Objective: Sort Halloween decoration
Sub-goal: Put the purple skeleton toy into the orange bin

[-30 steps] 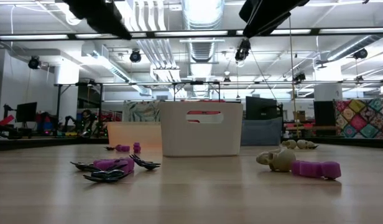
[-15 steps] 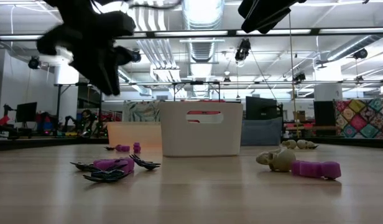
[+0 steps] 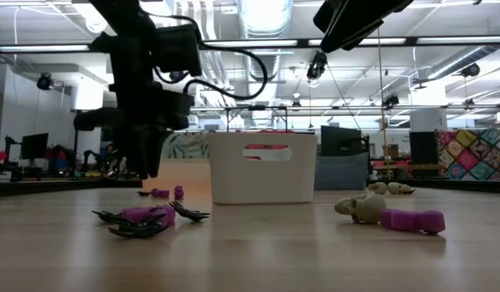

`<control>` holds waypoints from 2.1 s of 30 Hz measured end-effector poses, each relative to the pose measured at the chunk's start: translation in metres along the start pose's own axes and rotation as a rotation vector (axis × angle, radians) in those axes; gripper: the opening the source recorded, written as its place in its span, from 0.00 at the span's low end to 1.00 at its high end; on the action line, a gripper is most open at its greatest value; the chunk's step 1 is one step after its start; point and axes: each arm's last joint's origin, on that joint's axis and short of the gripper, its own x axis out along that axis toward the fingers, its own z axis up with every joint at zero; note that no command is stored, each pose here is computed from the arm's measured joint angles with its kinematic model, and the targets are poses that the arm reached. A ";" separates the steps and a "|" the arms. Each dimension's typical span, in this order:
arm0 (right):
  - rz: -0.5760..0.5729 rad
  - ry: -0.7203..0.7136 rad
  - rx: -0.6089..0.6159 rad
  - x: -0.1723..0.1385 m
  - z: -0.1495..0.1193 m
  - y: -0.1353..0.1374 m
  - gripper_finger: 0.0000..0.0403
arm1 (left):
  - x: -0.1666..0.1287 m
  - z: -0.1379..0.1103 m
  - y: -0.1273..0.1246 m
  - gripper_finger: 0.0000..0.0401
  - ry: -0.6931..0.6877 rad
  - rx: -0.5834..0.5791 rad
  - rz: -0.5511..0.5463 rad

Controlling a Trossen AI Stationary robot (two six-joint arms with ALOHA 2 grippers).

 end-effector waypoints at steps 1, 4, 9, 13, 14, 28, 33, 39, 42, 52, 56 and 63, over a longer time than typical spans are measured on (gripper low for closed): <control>0.000 0.001 0.000 0.000 0.000 0.000 0.18 | 0.001 0.000 0.002 0.19 0.003 0.004 0.000; 0.001 -0.005 0.000 0.001 0.000 0.000 0.18 | 0.005 -0.001 0.007 0.19 0.001 0.004 0.009; 0.000 -0.001 -0.001 0.001 -0.001 0.000 0.19 | 0.012 0.000 0.016 0.20 -0.015 -0.018 0.012; 0.000 0.001 0.000 0.001 -0.002 0.000 0.19 | 0.014 -0.002 0.019 0.25 -0.014 -0.016 0.003; 0.000 0.000 0.000 0.001 -0.002 0.000 0.19 | 0.014 -0.002 0.019 0.26 -0.014 -0.014 0.003; -0.001 0.000 -0.002 0.001 -0.002 0.000 0.18 | 0.020 -0.005 0.021 0.36 -0.056 -0.008 -0.036; -0.001 -0.002 0.000 0.001 -0.001 0.000 0.17 | 0.029 -0.010 0.017 0.35 -0.073 -0.009 -0.027; 0.000 -0.007 -0.001 0.001 -0.001 0.000 0.19 | 0.031 -0.013 0.015 0.25 -0.068 -0.011 -0.035; -0.002 -0.008 -0.001 0.001 -0.001 0.000 0.20 | 0.031 -0.013 0.014 0.17 -0.067 -0.011 -0.039; -0.008 -0.010 0.011 0.001 -0.001 -0.001 0.17 | 0.028 -0.012 0.016 0.02 -0.047 -0.019 -0.038; -0.008 -0.013 0.011 0.001 0.000 0.000 0.18 | 0.021 -0.010 0.018 0.01 -0.022 -0.042 -0.053; -0.007 -0.019 0.011 0.001 0.000 0.000 0.20 | -0.004 -0.004 0.025 0.01 -0.047 -0.047 -0.040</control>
